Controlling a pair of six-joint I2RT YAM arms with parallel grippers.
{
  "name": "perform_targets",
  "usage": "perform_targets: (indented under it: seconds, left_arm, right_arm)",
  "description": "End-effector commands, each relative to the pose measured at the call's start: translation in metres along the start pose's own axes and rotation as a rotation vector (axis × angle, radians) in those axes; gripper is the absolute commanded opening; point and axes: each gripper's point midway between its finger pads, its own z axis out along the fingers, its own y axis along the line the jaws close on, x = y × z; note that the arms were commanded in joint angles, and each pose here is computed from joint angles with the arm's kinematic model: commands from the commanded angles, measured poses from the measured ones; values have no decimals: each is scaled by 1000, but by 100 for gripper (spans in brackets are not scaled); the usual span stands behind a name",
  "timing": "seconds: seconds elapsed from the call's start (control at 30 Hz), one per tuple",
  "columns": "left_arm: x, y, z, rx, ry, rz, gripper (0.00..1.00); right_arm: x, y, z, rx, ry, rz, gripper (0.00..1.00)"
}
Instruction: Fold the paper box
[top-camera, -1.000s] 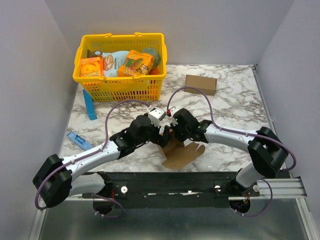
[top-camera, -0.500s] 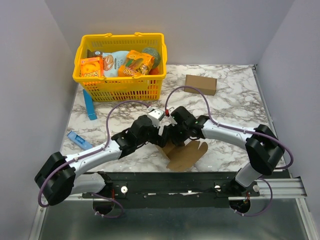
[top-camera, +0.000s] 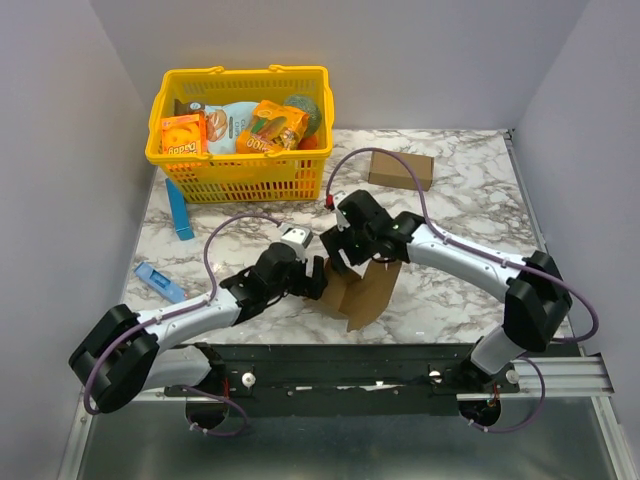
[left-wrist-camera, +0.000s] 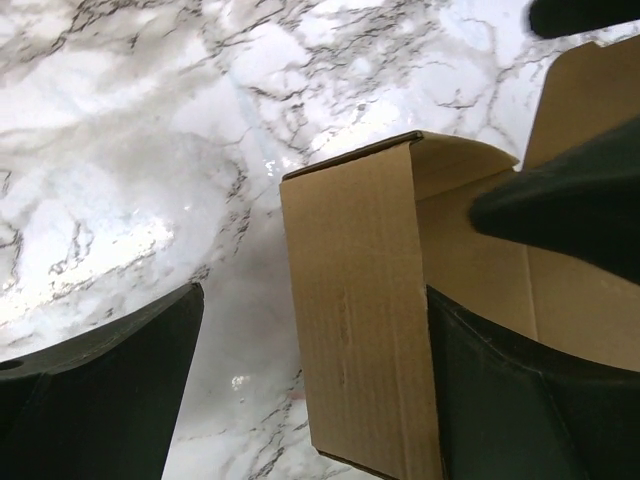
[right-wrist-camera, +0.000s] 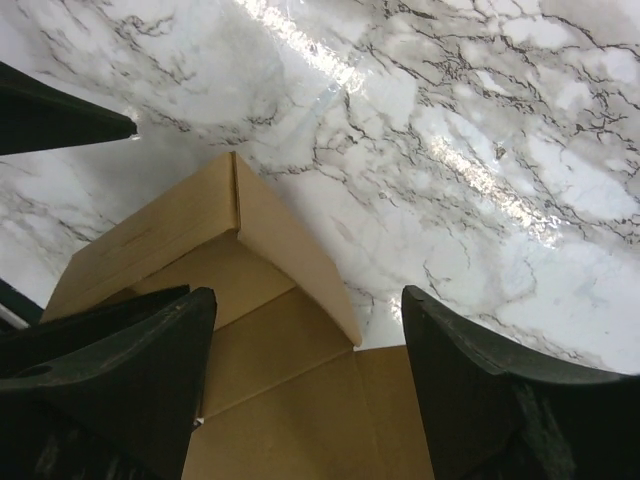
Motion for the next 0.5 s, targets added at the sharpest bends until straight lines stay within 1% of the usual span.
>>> perform_targets:
  seconds: [0.0,0.07,0.17,0.23,0.3,0.4,0.47]
  left_arm:
    - [8,19,1,-88,-21,-85,93]
    - [15,25,0,-115,-20,-120,93]
    - [23,32,-3,-138,-22,-160,93]
    - [22,32,-6,-134,-37,-174,97]
    - [14,29,-8,-126,-58,-184,99]
    - [5,27,-10,-124,-77,-193,99]
    - [2,26,-13,-127,-82,-201,99]
  right_arm:
    - [-24,8,-37,-33,-62,23,87]
    - [-37,9,-54,-42,-110,34,88]
    - [-54,22,-80,-114,-178,40,88]
    - [-62,25,-93,-130,-212,63,88]
    - [-66,28,-109,-151,-246,75,88]
    - [-68,29,-128,-163,-285,110,88]
    - [-60,30,-133,-169,-275,135,88]
